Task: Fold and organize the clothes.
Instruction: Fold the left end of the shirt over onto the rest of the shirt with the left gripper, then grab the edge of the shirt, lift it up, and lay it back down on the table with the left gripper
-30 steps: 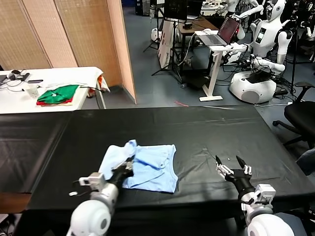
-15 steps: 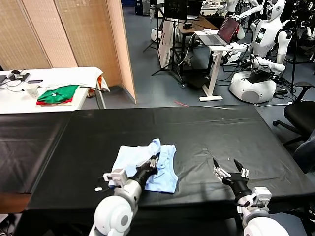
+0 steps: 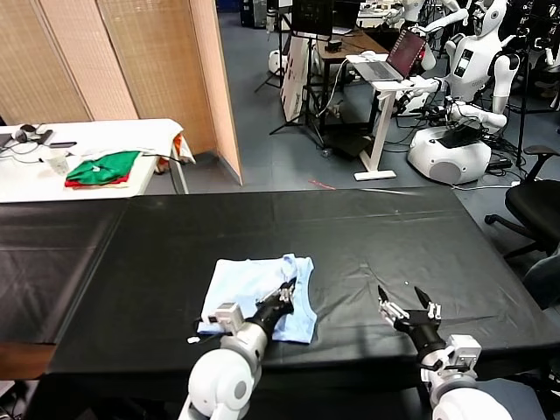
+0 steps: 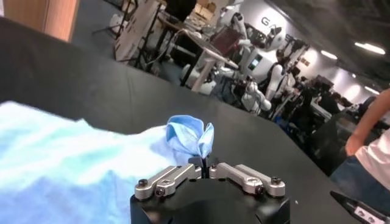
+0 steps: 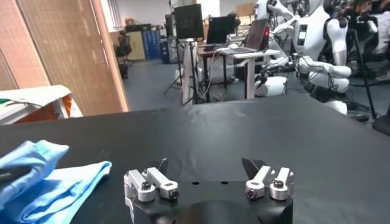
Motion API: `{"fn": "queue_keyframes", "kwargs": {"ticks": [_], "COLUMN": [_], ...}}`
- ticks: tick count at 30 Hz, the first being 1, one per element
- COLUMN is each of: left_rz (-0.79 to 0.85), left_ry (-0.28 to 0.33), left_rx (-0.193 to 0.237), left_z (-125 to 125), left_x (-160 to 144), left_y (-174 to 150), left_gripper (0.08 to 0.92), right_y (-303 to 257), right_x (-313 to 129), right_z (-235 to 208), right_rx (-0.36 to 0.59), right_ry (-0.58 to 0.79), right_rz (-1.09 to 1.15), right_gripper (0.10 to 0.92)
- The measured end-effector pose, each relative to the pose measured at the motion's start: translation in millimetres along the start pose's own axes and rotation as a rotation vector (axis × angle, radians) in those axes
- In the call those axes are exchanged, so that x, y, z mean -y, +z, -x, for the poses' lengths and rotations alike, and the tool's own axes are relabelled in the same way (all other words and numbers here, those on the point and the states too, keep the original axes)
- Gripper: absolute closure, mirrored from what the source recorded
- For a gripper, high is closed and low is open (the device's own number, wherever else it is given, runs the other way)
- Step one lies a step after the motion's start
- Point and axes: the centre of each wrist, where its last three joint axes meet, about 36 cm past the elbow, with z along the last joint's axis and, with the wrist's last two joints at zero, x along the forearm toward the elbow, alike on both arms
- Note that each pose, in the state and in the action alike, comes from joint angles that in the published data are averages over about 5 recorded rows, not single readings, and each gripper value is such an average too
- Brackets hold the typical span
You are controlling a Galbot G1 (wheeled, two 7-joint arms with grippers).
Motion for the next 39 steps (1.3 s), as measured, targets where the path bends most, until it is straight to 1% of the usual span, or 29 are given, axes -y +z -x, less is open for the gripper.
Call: {"fn": "queue_keyframes", "kwargs": {"ticks": [2,4,5,8,9,11,12,15,16,20,22,25,29,32,36,39], "left_rz": [-0.001,-0.009,-0.016,-0.053,-0.068,-0.091,-0.096,-0.073,-0.053,0.063,0.129,0.213,0.286,0.302,0.299,0.279], "left_ry": [-0.008,-0.009,-0.006,0.017,0.026,0.042,0.048,0.047,0.040,-0.020,-0.058,-0.112,-0.187,-0.226,-0.248,-0.252], "left_rx": [0.005,0.011,0.014,0.019,0.020,0.023,0.028,0.068,0.088,0.166,0.190,0.211,0.226,0.226,0.221,0.210], "left_z": [3.7,6.4,7.3,7.6,6.8,4.1,2.3,-5.0,-8.2,-24.6,-33.7,-46.1,-57.9,-62.8,-65.7,-65.8], "left_x": [-1.8,-3.9,-4.6,-3.5,-2.7,-1.9,-2.4,-7.1,-10.0,-28.8,-41.2,-59.9,-81.3,-93.6,-105.7,-114.2], "left_y": [1.2,0.6,-0.4,-4.5,-5.8,-8.3,-10.0,-19.2,-23.8,-41.5,-47.2,-51.8,-50.6,-47.4,-44.2,-40.9], "left_gripper": [0.818,0.759,0.710,0.529,0.453,0.340,0.268,0.136,0.114,0.094,0.093,0.093,0.093,0.093,0.092,0.092], "right_y": [0.4,2.2,3.1,5.2,5.5,5.2,4.5,1.1,0.4,1.8,4.4,10.5,21.6,25.7,24.5,17.4], "right_x": [-1.3,-2.4,-3.3,-7.3,-9.4,-14.6,-17.9,-30.1,-34.5,-54.0,-64.3,-77.9,-86.5,-89.0,-89.1,-86.2], "right_z": [0.3,1.5,2.3,5.1,6.0,7.7,8.2,9.2,9.5,14.5,19.7,28.9,36.6,37.2,31.2,21.5], "right_rx": [-0.002,-0.008,-0.012,-0.022,-0.024,-0.029,-0.032,-0.046,-0.052,-0.074,-0.085,-0.120,-0.181,-0.204,-0.207,-0.176], "right_ry": [-0.017,-0.030,-0.038,-0.062,-0.073,-0.102,-0.120,-0.189,-0.213,-0.284,-0.302,-0.307,-0.263,-0.236,-0.225,-0.227], "right_rz": [-0.009,-0.019,-0.025,-0.041,-0.047,-0.055,-0.056,-0.050,-0.048,-0.067,-0.093,-0.163,-0.274,-0.317,-0.301,-0.246], "right_gripper": [0.115,0.115,0.115,0.115,0.115,0.115,0.115,0.115,0.115,0.115,0.115,0.115,0.115,0.115,0.115,0.115]}}
